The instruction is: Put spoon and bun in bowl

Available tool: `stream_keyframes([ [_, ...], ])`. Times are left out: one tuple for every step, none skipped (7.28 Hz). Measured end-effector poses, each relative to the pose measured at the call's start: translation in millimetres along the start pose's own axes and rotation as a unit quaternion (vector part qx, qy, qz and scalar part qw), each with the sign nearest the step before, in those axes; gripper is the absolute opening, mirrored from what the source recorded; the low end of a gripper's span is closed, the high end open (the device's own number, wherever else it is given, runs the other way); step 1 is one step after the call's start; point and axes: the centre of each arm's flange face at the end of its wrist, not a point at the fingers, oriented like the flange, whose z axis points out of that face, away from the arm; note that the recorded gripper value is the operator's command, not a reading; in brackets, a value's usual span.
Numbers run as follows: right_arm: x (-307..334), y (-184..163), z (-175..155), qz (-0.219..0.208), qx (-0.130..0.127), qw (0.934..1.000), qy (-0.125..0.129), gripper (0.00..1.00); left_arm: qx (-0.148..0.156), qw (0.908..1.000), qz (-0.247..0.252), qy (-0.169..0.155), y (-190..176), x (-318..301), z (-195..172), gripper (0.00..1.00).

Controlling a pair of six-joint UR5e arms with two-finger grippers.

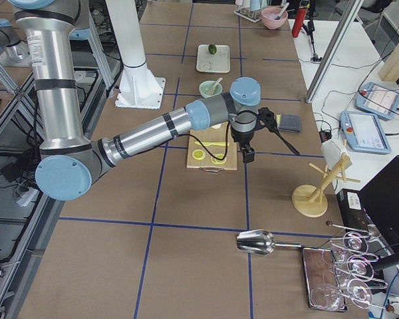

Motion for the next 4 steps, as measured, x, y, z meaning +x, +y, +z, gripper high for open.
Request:
stream_keyframes([
  [-41.0, -2.5, 9.2, 0.017, -0.004, 0.9998, 0.003, 1.00, -0.016, 0.9992, -0.034, 0.014, 42.7, -28.6, 11.4, 1.00],
  [-84.4, -1.7, 21.6, 0.033, -0.007, 0.9994, 0.012, 1.00, -0.020, 0.9961, -0.068, 0.053, 81.8, -40.5, 22.8, 1.00],
  [-122.4, -0.8, 39.3, 0.046, -0.007, 0.9988, 0.018, 1.00, -0.016, 0.9905, -0.093, 0.100, 107.2, -41.6, 31.3, 1.00],
  [-154.7, -2.2, 63.5, 0.057, 0.004, 0.9982, 0.020, 1.00, -0.013, 0.9865, -0.105, 0.125, 121.9, -39.5, 36.1, 1.00],
])
